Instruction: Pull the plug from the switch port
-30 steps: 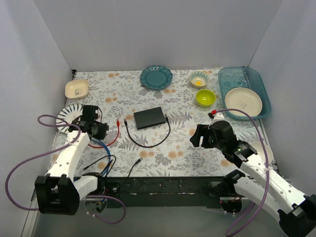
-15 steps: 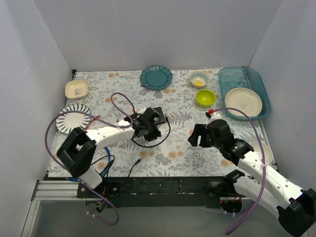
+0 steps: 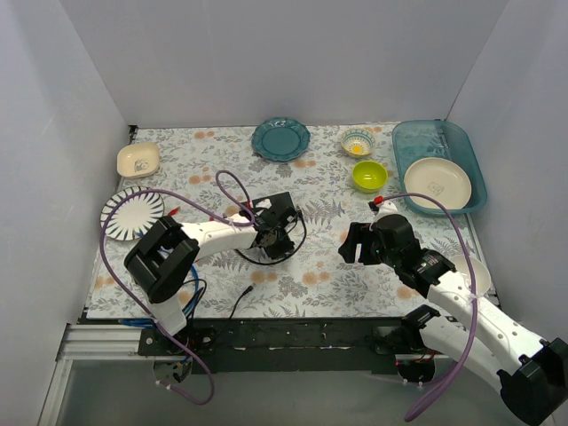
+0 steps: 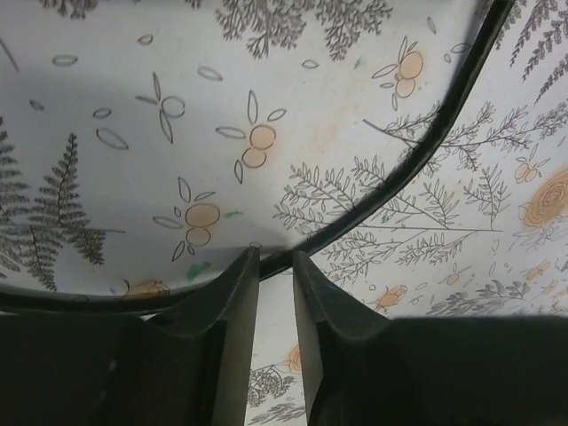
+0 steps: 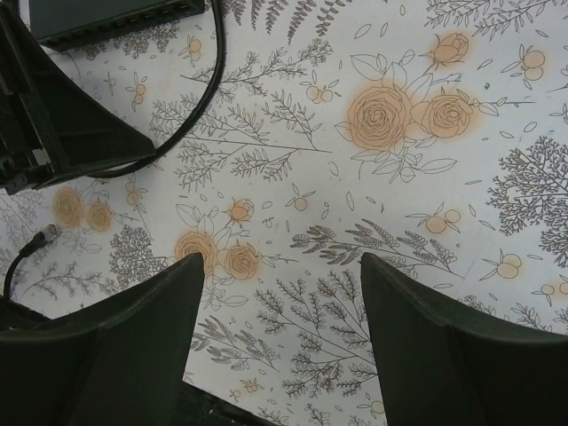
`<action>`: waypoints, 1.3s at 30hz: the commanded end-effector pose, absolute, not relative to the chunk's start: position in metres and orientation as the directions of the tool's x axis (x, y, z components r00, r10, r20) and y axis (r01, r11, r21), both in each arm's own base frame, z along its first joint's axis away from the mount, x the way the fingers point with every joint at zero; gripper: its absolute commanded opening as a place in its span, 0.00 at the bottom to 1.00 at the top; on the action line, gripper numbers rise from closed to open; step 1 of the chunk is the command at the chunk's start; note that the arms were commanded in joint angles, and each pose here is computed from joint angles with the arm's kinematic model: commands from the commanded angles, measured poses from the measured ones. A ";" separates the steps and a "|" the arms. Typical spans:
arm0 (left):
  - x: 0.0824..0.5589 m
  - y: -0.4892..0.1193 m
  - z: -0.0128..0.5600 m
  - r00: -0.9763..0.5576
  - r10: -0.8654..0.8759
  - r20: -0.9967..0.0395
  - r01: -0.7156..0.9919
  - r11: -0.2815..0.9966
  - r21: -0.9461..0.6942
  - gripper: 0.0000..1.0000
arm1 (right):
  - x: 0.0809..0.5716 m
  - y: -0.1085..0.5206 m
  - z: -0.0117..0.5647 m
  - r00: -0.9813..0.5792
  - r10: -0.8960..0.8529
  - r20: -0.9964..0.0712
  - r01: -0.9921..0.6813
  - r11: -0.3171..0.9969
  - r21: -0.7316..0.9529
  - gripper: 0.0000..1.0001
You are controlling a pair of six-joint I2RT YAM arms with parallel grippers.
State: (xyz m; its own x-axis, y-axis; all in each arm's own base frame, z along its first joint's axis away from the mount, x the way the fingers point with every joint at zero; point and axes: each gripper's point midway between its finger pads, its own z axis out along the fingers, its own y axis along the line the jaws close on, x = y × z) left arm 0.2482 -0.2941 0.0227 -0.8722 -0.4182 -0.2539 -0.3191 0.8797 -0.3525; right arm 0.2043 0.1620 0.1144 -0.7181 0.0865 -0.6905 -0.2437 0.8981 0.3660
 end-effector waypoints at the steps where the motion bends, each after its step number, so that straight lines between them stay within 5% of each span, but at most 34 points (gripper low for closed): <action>1: 0.179 -0.244 -0.019 -0.912 -0.386 -0.139 -0.371 0.920 -0.123 0.22 | 0.215 0.162 0.128 -0.668 0.082 -0.740 -0.267 0.901 0.341 0.79; 12: 0.094 -0.143 0.000 -0.769 -0.629 -0.115 -0.638 0.766 0.071 0.22 | 0.212 0.159 0.115 -0.679 0.070 -0.730 -0.260 0.908 0.329 0.79; 18: 0.123 -0.102 0.032 -0.551 -0.814 -0.186 -0.822 0.567 -0.045 0.17 | 0.213 0.164 0.117 -0.682 0.071 -0.728 -0.270 0.900 0.341 0.79; 20: 0.159 -0.102 0.071 -0.479 -0.834 -0.273 -0.813 0.539 -0.220 0.16 | 0.213 0.163 0.120 -0.681 0.070 -0.729 -0.271 0.901 0.340 0.79; 24: 0.227 -0.147 0.139 -0.493 -0.810 -0.318 -0.608 0.583 -0.540 0.20 | 0.212 0.163 0.120 -0.685 0.069 -0.725 -0.271 0.900 0.342 0.79; 27: 0.253 -0.212 0.157 -0.652 -0.700 -0.292 -0.423 0.655 -0.626 0.22 | 0.211 0.165 0.120 -0.690 0.074 -0.720 -0.271 0.896 0.352 0.79; 34: 0.178 -0.366 0.097 -0.949 -0.089 -0.301 0.067 0.879 -0.473 0.19 | 0.212 0.162 0.123 -0.684 0.088 -0.724 -0.258 0.899 0.353 0.79; 39: 0.142 -0.374 0.063 -0.956 0.121 -0.268 0.232 0.872 -0.431 0.19 | 0.211 0.160 0.122 -0.685 0.092 -0.723 -0.250 0.902 0.351 0.79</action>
